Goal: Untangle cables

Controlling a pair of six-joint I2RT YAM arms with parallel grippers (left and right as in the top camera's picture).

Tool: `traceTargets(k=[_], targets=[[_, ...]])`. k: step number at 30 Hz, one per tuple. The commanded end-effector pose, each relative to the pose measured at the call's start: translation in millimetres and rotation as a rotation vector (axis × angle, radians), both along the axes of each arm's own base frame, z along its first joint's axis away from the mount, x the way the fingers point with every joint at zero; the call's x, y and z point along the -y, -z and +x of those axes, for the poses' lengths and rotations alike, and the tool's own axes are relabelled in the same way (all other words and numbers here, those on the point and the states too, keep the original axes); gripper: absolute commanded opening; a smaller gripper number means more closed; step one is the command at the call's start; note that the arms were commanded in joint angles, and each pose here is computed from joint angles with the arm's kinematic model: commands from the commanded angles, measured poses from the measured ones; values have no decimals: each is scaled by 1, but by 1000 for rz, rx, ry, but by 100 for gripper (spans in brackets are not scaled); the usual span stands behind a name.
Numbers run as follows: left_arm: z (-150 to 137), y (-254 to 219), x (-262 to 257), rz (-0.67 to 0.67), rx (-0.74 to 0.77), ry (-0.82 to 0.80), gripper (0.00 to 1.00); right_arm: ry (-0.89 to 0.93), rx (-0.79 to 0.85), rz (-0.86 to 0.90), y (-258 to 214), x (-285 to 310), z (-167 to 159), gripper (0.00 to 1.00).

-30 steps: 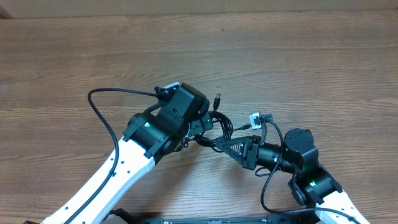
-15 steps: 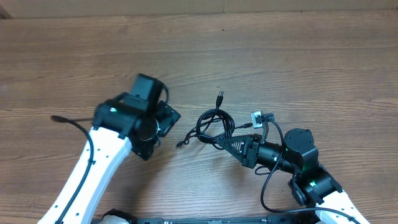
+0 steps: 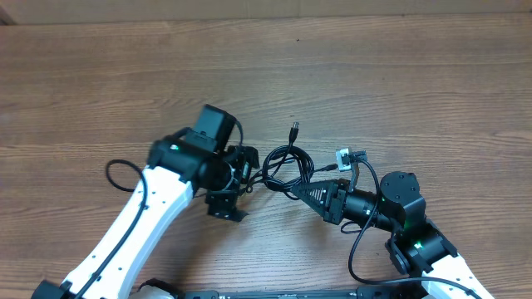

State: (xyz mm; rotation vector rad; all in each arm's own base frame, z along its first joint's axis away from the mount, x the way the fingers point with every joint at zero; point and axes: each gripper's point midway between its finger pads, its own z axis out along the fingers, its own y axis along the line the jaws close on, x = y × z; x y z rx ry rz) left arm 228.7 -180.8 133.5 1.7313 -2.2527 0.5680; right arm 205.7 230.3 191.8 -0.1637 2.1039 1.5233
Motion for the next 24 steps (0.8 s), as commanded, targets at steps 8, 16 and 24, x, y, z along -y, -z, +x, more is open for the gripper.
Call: traceTargets(k=[8, 16, 24], targets=[[8, 33, -13, 117, 12, -42, 6, 4, 24, 7, -7, -1, 1, 4], [58, 21, -5, 178, 428, 367, 4, 67, -94, -80, 24, 9, 2, 4], [73, 16, -7, 279, 614, 667, 4, 68, -168, -98, 35, 11, -4, 5]])
